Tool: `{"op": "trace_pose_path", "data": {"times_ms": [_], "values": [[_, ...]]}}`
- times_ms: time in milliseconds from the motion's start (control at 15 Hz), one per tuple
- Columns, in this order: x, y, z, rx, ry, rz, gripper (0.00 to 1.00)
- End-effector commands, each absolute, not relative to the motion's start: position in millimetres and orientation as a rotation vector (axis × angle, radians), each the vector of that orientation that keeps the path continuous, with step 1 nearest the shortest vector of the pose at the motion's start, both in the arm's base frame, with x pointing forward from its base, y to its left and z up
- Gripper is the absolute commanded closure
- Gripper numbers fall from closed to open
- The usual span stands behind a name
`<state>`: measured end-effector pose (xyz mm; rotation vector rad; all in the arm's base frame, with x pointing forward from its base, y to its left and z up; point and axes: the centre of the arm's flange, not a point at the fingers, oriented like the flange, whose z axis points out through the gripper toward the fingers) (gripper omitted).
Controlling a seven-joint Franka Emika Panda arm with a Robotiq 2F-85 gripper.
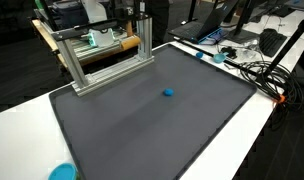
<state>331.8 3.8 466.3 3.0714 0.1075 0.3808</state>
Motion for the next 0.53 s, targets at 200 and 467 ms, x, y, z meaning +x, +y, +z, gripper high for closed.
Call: {"op": "trace_pose_path", "data": {"times_ms": [200, 467], "values": [[328.1, 0.1, 463.3, 3.094, 0.106, 0.267, 0.00], [329.8, 4.9, 454.6, 3.093, 0.060, 0.323, 0.00]]}}
